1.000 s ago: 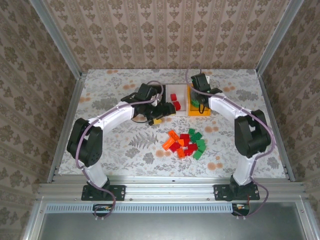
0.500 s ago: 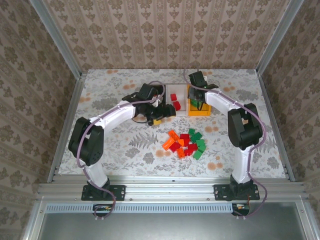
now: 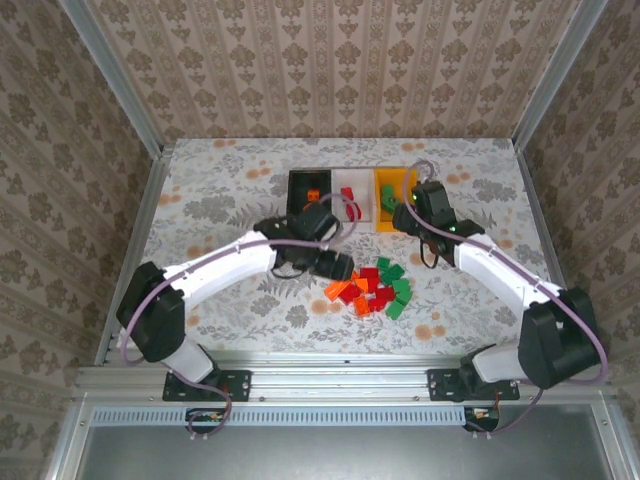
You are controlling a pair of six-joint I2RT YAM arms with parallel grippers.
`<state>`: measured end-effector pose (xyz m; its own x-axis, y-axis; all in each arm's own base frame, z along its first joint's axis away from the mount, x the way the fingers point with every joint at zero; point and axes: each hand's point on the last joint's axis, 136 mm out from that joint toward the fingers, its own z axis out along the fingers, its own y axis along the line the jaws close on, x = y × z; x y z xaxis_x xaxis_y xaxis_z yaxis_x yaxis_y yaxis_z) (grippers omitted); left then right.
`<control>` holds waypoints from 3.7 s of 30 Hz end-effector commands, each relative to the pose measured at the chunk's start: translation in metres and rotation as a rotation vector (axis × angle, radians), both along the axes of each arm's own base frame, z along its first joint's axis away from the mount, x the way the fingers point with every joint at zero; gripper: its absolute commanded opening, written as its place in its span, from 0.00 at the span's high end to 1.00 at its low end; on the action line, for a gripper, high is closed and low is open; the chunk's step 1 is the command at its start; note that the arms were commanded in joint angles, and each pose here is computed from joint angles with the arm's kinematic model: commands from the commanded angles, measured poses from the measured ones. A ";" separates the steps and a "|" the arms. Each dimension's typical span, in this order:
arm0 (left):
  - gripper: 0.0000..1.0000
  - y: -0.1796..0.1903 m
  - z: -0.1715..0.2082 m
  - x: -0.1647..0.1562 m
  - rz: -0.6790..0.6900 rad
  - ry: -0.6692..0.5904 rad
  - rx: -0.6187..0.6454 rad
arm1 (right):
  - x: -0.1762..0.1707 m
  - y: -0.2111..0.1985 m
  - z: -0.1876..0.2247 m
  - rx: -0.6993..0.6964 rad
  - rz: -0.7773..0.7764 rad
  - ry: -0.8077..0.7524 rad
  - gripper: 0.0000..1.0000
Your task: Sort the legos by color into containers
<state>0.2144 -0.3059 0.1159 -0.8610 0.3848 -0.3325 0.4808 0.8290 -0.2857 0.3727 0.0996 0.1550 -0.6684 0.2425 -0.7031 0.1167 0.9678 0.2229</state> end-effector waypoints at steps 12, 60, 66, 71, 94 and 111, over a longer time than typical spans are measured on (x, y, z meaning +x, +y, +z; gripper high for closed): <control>0.19 -0.019 -0.050 -0.001 -0.212 -0.102 0.168 | -0.062 -0.013 -0.019 0.021 0.019 0.016 0.44; 0.72 0.013 -0.096 0.037 0.091 -0.120 0.282 | -0.088 -0.010 -0.036 0.039 0.047 0.089 0.43; 0.71 0.009 -0.023 0.063 0.073 -0.262 0.239 | -0.086 -0.007 -0.035 0.053 0.051 0.083 0.43; 0.71 0.030 0.042 0.128 0.177 -0.356 0.226 | -0.083 -0.002 -0.045 0.072 0.053 0.100 0.43; 0.63 0.031 0.003 0.264 0.295 -0.189 0.211 | -0.082 -0.002 -0.049 0.052 0.062 0.117 0.41; 0.28 0.029 0.097 0.220 0.265 -0.191 0.016 | -0.064 0.033 -0.074 0.025 0.120 0.214 0.35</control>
